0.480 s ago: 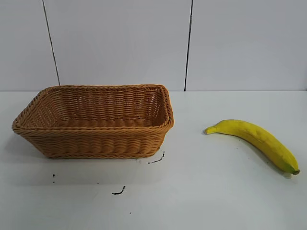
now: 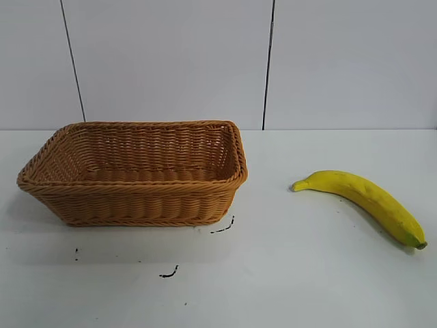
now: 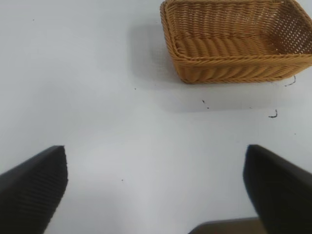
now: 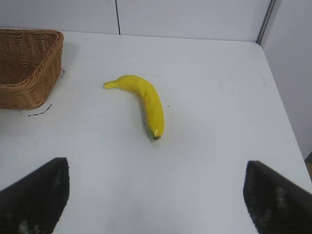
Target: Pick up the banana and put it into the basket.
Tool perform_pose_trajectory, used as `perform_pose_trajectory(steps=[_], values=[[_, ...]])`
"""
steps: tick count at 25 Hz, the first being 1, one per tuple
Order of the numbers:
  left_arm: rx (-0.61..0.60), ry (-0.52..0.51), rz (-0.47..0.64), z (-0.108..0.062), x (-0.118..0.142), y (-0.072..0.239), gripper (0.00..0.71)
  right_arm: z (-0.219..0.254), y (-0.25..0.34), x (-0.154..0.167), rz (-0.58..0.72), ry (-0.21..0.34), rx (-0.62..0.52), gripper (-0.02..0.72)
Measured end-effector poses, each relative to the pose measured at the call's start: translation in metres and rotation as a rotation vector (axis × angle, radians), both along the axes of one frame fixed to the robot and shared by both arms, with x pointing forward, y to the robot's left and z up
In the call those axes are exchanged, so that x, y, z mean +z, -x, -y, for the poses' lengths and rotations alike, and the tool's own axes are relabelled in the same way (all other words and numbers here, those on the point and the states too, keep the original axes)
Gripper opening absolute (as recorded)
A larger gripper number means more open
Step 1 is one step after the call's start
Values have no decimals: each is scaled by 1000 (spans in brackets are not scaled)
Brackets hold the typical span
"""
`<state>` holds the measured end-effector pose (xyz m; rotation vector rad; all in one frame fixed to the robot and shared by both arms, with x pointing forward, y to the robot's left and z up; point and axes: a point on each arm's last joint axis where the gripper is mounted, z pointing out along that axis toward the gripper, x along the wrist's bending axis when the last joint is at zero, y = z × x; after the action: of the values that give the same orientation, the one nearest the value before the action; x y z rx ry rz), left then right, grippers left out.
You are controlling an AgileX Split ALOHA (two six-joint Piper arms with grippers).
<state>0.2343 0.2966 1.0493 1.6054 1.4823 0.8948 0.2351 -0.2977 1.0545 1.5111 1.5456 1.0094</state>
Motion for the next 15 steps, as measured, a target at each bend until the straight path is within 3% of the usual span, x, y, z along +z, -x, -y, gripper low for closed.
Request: perform_pose_trajectory(steps=[7,15], values=[[0,0,0,0,0,0,695,0,-3,5,-9,-3,-5,696],[0,-1,0,0,0,0,695,-1,-57,48,-126,5,-12,696]])
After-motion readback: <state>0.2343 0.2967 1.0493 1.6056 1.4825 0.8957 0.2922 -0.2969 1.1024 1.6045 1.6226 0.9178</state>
